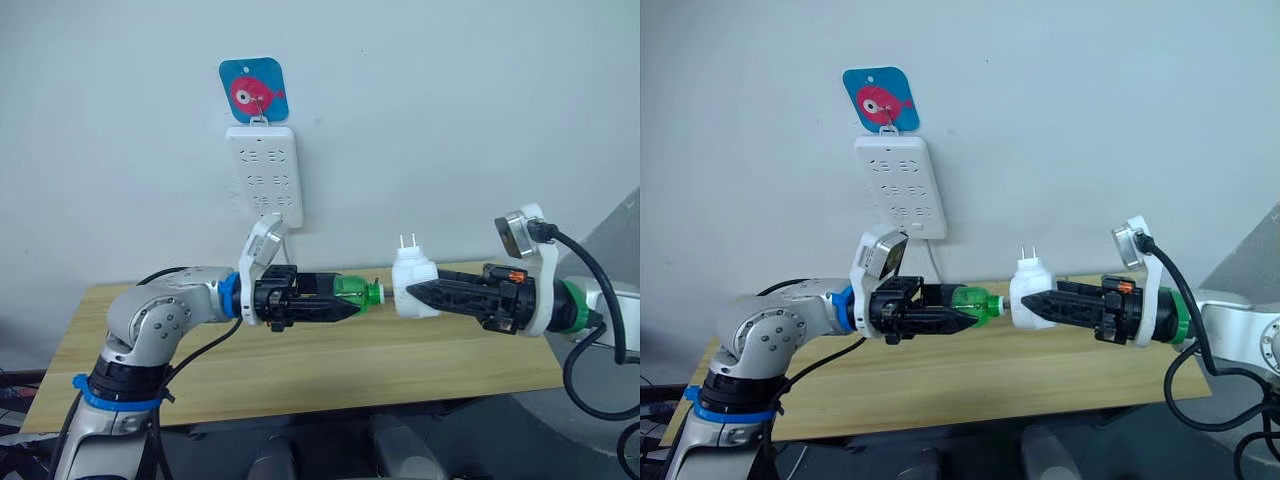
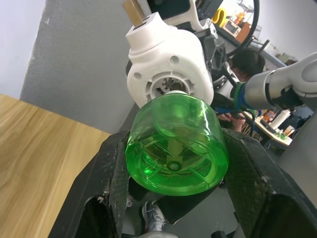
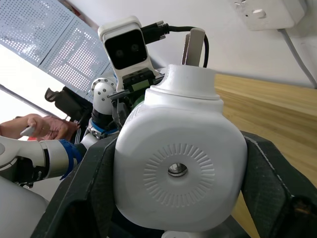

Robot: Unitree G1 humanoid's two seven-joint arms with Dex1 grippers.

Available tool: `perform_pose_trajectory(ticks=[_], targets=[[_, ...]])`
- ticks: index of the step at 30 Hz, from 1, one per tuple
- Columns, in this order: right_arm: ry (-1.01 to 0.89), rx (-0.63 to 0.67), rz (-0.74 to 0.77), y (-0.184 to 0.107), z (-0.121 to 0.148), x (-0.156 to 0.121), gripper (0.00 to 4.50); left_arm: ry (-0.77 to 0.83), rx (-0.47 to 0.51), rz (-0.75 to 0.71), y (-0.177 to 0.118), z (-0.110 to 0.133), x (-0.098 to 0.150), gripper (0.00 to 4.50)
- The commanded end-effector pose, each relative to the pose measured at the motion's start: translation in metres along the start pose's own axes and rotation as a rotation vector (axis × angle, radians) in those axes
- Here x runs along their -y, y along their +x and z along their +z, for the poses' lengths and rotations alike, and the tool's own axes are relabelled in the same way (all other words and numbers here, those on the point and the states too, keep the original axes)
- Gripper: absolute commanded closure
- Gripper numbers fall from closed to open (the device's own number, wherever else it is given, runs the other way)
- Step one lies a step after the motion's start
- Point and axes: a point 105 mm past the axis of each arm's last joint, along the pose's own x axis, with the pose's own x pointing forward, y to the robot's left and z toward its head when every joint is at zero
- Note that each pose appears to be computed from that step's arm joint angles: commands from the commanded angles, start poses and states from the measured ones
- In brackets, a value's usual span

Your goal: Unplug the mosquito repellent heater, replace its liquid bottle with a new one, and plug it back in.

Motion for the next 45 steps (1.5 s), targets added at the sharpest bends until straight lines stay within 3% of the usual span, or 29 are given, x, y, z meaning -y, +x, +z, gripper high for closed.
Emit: perform_pose_trajectory(ticks=[1, 19, 38, 45], targets=[[-0.017, 0.006, 0.004, -0.003, 0.004, -0.003, 1.46, 0.043, 0.013, -0.010, -0.002, 0.010, 0.005, 2.14], [-0.014, 0.024, 0.037, 0.003, 0.006, -0.010, 1.46, 0.059, -0.008, 0.000, 0.004, 0.002, 0.001, 2.14], [-0.027, 0.006, 0.056, 0.009, 0.001, -0.015, 1.46, 0.043, 0.025, -0.036, 0.007, 0.010, 0.005, 2.14], [-0.026, 0.019, 0.043, 0.004, 0.005, -0.012, 1.46, 0.056, -0.049, 0.014, -0.007, -0.001, 0.001, 2.14]])
